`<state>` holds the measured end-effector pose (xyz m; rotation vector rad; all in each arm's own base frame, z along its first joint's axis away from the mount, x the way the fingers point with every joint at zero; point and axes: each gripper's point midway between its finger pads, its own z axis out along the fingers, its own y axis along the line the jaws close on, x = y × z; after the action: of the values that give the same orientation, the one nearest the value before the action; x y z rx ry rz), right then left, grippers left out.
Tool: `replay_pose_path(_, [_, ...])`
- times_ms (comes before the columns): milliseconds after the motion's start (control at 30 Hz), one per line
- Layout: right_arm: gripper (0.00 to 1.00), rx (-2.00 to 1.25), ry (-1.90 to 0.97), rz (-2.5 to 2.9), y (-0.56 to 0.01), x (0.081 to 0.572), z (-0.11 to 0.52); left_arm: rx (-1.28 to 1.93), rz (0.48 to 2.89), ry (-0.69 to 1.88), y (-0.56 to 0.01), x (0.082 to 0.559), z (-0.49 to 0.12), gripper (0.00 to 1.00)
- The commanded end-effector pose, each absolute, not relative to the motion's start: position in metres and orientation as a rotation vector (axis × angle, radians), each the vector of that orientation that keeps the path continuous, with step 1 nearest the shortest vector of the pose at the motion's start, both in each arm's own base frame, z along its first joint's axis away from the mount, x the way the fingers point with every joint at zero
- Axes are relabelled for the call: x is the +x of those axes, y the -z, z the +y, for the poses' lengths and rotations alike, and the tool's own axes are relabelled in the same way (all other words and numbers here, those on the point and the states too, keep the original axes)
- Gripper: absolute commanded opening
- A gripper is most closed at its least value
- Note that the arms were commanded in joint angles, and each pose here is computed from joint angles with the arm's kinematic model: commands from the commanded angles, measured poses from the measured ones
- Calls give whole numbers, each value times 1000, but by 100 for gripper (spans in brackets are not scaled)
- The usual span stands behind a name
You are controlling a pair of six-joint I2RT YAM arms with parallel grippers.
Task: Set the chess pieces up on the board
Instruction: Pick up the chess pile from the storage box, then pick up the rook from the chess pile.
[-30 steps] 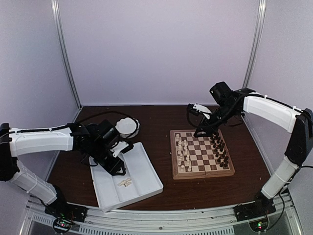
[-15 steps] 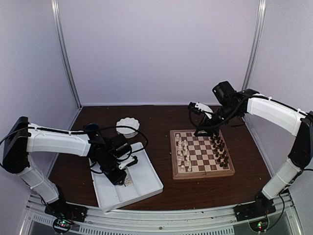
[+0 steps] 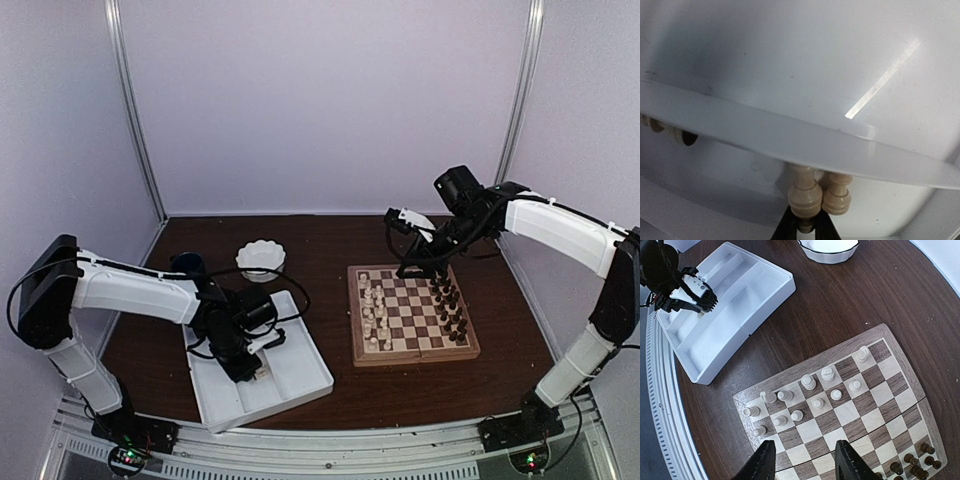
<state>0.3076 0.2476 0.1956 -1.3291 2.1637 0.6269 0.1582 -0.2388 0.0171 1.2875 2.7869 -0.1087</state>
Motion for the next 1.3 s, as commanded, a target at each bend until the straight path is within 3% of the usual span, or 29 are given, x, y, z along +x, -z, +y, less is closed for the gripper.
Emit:
replay_pose_path(0, [44,-1329,-654,2147,-199,305,251,1317,2762,53,-14,163,-237,7])
replay_pose_path(300, [44,-1322,-737,2115,-217,303,266,1207,2507,90,-90,193,-247,1])
replay_pose_path(700, [49,-1406,-1230,2145,-238,256,357,952,1939,590,-197,217,-315,1])
replay_pose_path(1267, [51,-1507,-1366,2105,-247,226,414,950,1866,739,-209,215,-341,2])
